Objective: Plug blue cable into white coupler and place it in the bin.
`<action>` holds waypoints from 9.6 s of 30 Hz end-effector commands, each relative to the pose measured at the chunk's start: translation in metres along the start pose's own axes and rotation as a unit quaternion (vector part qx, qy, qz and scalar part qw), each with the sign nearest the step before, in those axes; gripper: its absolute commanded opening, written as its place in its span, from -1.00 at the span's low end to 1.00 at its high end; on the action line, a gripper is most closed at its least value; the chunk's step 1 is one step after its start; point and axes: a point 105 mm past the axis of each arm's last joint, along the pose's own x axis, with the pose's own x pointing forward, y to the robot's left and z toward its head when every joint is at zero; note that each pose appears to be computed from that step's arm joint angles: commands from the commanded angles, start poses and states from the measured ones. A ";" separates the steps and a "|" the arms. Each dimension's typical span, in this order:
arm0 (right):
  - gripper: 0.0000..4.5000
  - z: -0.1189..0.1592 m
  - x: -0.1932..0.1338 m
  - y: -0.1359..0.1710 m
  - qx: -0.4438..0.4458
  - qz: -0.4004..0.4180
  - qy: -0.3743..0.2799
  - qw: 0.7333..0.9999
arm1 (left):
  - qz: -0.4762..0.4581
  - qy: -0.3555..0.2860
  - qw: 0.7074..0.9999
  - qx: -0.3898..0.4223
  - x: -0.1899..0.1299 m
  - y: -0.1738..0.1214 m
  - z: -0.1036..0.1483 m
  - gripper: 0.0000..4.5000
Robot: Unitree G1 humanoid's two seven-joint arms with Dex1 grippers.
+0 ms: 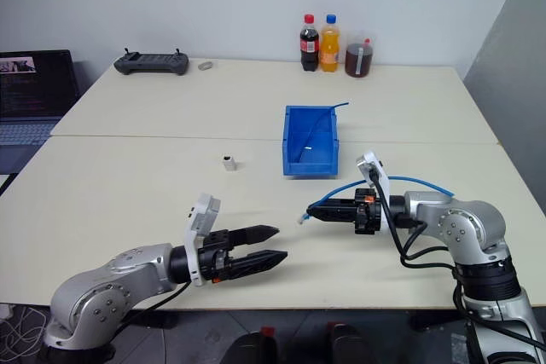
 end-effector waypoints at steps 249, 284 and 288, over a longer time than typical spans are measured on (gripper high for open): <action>-0.94 -0.062 0.080 -0.044 -0.374 0.023 0.329 0.867 | -0.068 0.112 0.928 0.348 0.026 0.084 -0.022 -0.65; -0.94 0.064 0.051 -0.054 -0.098 -0.112 0.071 0.986 | 0.098 -0.067 0.956 0.267 0.013 0.038 0.048 0.85; -0.94 0.097 0.045 -0.075 -0.067 -0.149 0.051 0.985 | 0.145 -0.093 0.955 0.242 0.010 0.033 0.047 0.98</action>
